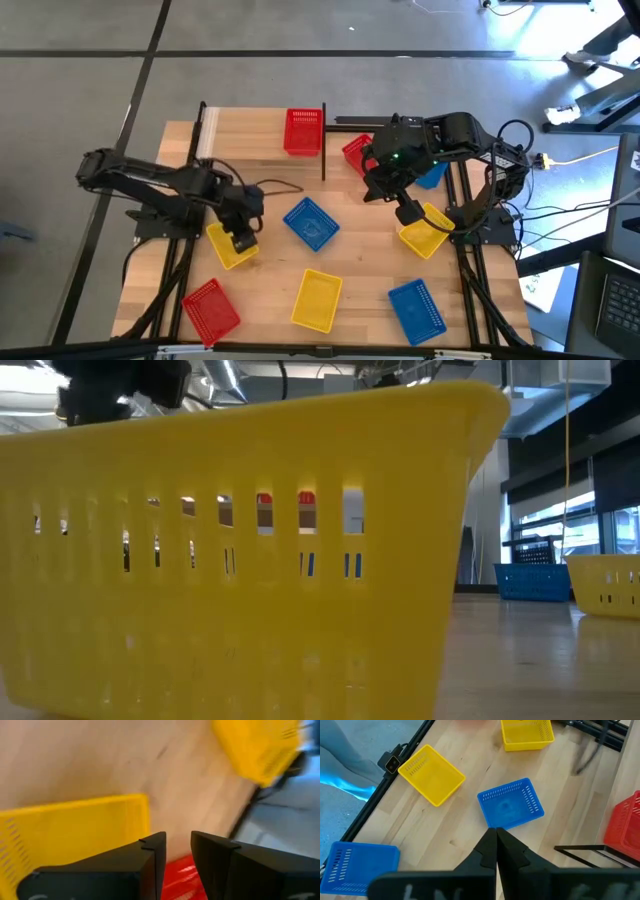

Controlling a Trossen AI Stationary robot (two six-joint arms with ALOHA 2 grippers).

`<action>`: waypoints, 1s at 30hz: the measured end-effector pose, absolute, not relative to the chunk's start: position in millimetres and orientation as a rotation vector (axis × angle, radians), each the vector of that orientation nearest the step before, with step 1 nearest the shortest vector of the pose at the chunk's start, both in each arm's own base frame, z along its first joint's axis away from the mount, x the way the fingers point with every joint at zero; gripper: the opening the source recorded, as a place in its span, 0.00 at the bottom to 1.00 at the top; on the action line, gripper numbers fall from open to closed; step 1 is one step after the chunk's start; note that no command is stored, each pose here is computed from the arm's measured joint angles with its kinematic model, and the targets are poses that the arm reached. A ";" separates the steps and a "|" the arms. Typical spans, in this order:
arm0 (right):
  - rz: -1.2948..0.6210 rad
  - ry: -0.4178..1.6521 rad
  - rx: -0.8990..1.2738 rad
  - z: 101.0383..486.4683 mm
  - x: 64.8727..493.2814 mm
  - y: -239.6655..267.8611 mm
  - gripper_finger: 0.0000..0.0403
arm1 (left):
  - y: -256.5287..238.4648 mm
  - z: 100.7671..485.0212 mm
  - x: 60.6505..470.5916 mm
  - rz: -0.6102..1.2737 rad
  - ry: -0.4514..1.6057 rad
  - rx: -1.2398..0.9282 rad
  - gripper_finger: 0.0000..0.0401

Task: Stack baskets on shelf by color
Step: Put the top left yellow bin on the shelf

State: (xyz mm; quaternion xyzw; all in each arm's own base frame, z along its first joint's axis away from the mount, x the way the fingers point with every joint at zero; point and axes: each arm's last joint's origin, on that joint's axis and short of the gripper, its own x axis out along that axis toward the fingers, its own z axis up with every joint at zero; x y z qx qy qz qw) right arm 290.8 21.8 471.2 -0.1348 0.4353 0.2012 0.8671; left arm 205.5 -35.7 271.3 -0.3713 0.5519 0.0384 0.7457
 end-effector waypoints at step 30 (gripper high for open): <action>0.423 0.911 -0.285 471.2 290.8 21.8 0.00 | -98.1 196.9 238.4 0.397 1.411 -0.606 0.20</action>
